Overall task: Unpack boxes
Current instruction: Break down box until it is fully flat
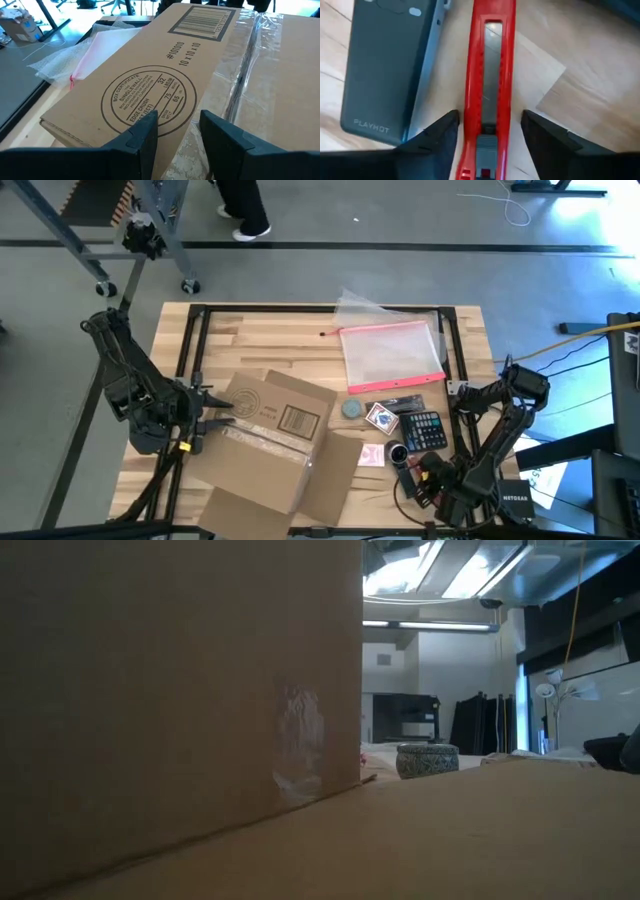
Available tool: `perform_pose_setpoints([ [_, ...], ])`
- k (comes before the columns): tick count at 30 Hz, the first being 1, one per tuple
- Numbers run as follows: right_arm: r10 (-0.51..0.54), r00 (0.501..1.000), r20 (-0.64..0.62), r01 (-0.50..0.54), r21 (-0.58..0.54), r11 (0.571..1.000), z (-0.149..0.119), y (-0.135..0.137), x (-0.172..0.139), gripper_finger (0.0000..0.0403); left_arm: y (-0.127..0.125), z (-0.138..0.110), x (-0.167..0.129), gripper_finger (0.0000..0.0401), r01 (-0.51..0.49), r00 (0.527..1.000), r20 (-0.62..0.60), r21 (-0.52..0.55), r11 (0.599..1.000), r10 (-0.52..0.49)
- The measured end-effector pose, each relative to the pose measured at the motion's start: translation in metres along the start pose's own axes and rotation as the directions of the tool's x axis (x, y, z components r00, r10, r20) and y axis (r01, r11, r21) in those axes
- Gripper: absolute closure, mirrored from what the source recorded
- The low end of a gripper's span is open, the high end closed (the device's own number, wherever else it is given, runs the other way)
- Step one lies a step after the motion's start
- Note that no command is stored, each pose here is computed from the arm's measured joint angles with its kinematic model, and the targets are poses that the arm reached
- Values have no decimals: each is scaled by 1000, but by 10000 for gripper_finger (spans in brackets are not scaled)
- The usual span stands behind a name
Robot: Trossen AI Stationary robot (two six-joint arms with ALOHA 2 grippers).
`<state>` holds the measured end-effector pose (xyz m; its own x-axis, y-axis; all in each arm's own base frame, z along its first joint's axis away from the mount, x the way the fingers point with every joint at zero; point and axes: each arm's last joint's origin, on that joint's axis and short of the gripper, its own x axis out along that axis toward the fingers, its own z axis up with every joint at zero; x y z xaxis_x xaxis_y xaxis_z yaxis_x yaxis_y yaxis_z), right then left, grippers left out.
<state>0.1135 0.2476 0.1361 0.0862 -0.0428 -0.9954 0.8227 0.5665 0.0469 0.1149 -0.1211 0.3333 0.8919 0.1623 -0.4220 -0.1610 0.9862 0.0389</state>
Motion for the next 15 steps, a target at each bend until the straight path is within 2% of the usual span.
perform_pose_setpoints([
  [4, -14, 1000, 7, 14, -28, 1000, -1, 0, 8, 153, 0, 0, 0, 261, 0, 1000, 0, -6, 1000, 0],
  [8, -11, 999, 32, 13, -65, 998, -1, 0, 9, 145, 0, 0, 0, 261, 0, 1000, 0, 2, 1000, 0],
  [11, -16, 999, 47, 20, -96, 995, 0, -1, 9, 160, 0, 0, 0, 261, 0, 1000, 0, 6, 1000, 0],
  [15, -28, 999, 44, 33, -115, 993, 0, -2, 10, 204, 0, 0, 0, 261, 0, 1000, 0, 10, 1000, 0],
])
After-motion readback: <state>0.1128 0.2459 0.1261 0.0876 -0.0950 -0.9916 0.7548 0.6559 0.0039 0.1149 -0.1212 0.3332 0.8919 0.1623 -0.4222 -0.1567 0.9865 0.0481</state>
